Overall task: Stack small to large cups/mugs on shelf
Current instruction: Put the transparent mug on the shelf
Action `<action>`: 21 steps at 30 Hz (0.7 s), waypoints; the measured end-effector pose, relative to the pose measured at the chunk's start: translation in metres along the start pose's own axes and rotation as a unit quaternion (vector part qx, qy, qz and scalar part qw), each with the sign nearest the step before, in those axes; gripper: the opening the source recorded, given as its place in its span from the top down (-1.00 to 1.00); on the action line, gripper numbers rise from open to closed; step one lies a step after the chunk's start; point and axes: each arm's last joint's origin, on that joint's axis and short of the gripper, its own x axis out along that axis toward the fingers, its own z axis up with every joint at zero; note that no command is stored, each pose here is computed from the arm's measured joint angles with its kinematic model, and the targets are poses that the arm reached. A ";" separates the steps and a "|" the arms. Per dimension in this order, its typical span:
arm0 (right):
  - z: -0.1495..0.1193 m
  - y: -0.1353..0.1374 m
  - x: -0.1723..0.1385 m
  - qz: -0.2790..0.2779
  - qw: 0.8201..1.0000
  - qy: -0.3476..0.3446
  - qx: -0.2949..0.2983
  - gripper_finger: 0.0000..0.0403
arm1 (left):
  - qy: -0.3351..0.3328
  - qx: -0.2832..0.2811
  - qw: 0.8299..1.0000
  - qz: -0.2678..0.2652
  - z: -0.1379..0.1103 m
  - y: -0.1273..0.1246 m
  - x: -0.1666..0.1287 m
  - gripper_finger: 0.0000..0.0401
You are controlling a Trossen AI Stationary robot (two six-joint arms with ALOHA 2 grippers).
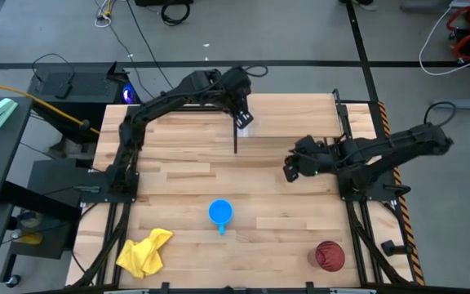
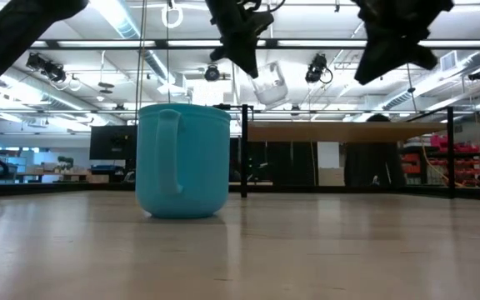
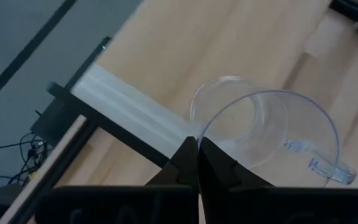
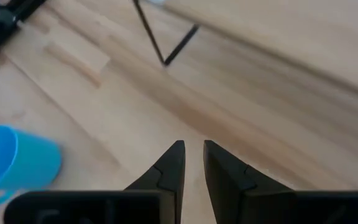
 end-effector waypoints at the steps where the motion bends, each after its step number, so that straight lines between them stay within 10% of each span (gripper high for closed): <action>1: 0.003 -0.001 0.002 0.000 1.000 -0.005 0.000 0.67 | -0.002 0.000 1.000 0.002 0.001 0.003 0.000 0.98; 21: 0.028 -0.008 0.014 0.006 0.999 -0.032 0.006 0.67 | 0.013 0.042 0.999 -0.011 0.004 0.018 0.025 0.98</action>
